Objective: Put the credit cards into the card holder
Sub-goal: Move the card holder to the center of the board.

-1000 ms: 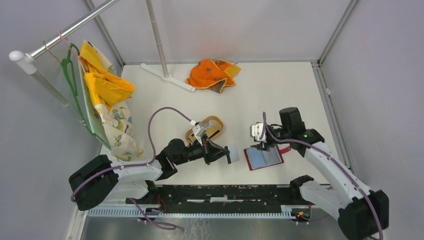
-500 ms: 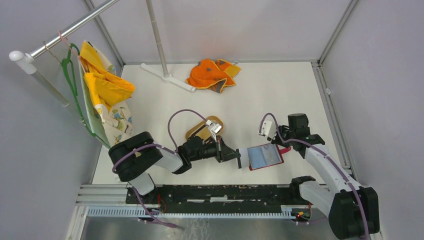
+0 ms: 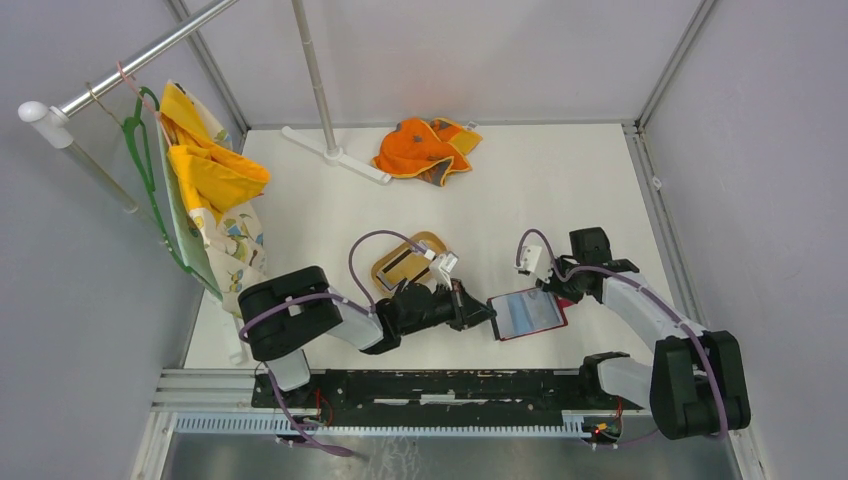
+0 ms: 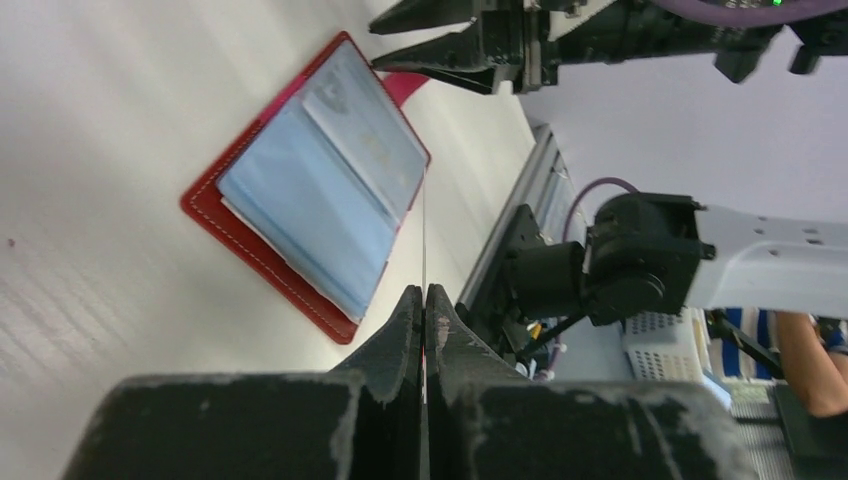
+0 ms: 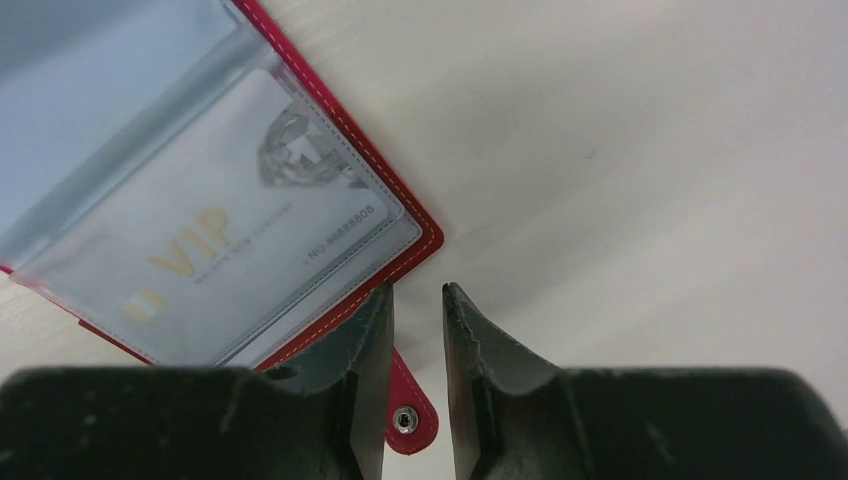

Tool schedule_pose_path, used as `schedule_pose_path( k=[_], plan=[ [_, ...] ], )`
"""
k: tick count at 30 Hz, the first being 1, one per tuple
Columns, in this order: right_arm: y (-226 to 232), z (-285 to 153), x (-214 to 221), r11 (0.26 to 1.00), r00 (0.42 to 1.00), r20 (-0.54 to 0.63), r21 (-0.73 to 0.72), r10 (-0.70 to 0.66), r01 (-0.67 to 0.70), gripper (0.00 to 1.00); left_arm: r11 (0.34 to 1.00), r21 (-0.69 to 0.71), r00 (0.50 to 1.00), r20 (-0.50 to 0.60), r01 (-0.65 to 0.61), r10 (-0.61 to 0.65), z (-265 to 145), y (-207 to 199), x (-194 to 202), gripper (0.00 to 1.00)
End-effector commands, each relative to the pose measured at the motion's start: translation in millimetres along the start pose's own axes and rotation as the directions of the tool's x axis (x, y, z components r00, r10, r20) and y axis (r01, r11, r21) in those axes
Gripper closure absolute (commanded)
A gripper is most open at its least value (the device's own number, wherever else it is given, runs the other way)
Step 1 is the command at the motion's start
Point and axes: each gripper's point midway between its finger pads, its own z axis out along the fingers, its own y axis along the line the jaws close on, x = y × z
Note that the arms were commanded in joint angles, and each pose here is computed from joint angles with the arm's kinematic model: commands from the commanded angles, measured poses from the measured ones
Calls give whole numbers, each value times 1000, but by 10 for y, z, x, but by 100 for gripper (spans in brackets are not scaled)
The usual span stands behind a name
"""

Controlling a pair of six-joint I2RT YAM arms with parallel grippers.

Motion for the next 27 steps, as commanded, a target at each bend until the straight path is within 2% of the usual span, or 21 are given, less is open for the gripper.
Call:
schedule_pose_path(
  k=[1, 5, 16, 27],
  plan=[
    [-96, -30, 12, 1000, 999, -30, 12, 18, -17, 70, 993, -116, 997, 81, 30, -21, 146, 97, -118, 98],
    [6, 4, 23, 999, 999, -30, -44, 14, -15, 70, 988, -148, 996, 81, 46, -34, 190, 155, -88, 98],
    [384, 55, -156, 961, 998, 63, -275, 30, -12, 70, 987, -140, 995, 83, 74, -63, 244, 126, -49, 98],
    [633, 91, -306, 921, 995, 100, -389, 10, 29, 70, 987, -74, 982, 133, 141, -130, 65, 16, -114, 98]
  ],
)
